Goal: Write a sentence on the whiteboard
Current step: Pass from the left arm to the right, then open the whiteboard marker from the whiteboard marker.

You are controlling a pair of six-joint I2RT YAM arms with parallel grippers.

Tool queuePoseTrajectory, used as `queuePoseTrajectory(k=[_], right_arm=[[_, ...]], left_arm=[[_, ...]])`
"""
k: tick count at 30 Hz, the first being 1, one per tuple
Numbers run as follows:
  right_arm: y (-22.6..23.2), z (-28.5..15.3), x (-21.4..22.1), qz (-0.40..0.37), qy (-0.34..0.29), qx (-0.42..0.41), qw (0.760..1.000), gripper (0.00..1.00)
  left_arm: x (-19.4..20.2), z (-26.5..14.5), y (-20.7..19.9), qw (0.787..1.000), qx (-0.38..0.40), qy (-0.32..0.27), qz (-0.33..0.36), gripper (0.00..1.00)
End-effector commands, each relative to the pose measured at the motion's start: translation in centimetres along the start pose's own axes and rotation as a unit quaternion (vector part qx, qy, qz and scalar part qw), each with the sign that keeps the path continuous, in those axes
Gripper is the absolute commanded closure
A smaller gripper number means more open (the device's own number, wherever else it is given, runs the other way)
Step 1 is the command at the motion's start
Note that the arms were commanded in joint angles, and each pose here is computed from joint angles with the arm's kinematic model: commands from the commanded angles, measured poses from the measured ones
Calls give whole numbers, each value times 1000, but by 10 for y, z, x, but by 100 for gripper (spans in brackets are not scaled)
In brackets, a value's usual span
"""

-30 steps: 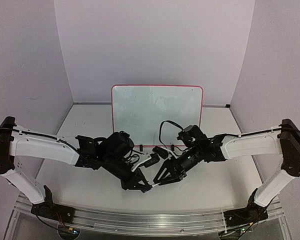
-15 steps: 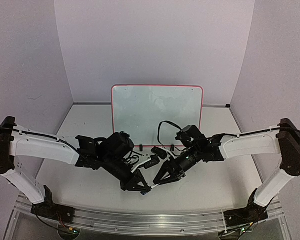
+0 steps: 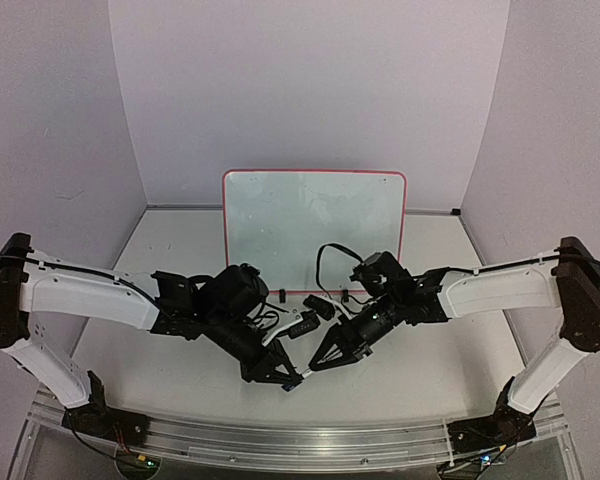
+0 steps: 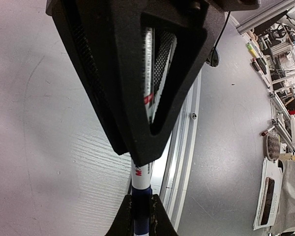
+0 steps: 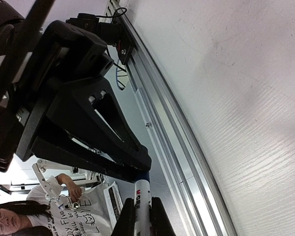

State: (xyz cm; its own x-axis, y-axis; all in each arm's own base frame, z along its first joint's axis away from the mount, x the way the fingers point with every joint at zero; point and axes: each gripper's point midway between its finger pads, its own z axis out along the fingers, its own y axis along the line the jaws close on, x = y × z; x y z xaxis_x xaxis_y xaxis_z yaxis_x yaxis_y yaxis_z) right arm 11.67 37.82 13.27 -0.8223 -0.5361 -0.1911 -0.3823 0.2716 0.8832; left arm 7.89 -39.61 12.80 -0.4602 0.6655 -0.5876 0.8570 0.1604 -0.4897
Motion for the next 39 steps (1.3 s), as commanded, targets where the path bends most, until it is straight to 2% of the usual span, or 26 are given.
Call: queuePoseTrajectory(k=[1,2,3,6,8,9,13,15,17,20,23,26,31,39], right_arm=[[9,3,-2,-25,3,-4,1000,100],[9,2,-5,-29,-6,4,1000,100],[8,-1,-10,-36,-22,18,999,100],[6,-13,-27,-52,-74,64,994,100],[10,-24,-40,-64,-113,85,988,100],[12,-30,-46,-68,-135,98,984,100],[37,-60,-72,-95,-220,113,964,100],[55,-71,-80,-111,-253,103,955,100],[73,-80,-84,-129,-274,84,949,100],[96,-87,-87,-149,-287,55,945,100],[112,-90,-89,-164,-292,28,942,100],[125,-92,-91,-176,-298,2,938,100],[138,-93,-90,-178,-303,-39,936,100],[138,-92,-88,-171,-300,-50,937,100]], left_arm=[[-28,-9,9,999,-30,-35,10,100],[-30,-12,13,998,-41,-42,6,99],[-35,-16,16,997,-52,-55,3,93],[-50,-35,27,991,-79,-106,-18,59],[-64,-54,33,983,-92,-157,-36,41],[-72,-65,34,977,-95,-188,-43,35],[-95,-101,40,951,-85,-281,-98,21],[-100,-115,37,938,-67,-318,-117,18],[-105,-129,34,925,-46,-352,-135,16],[-111,-141,25,916,-7,-374,-146,13],[-115,-143,8,920,42,-365,-135,11],[-120,-150,-7,914,81,-376,-124,11],[-120,-151,-13,912,108,-372,-134,13],[-119,-152,-20,908,134,-372,-138,56]])
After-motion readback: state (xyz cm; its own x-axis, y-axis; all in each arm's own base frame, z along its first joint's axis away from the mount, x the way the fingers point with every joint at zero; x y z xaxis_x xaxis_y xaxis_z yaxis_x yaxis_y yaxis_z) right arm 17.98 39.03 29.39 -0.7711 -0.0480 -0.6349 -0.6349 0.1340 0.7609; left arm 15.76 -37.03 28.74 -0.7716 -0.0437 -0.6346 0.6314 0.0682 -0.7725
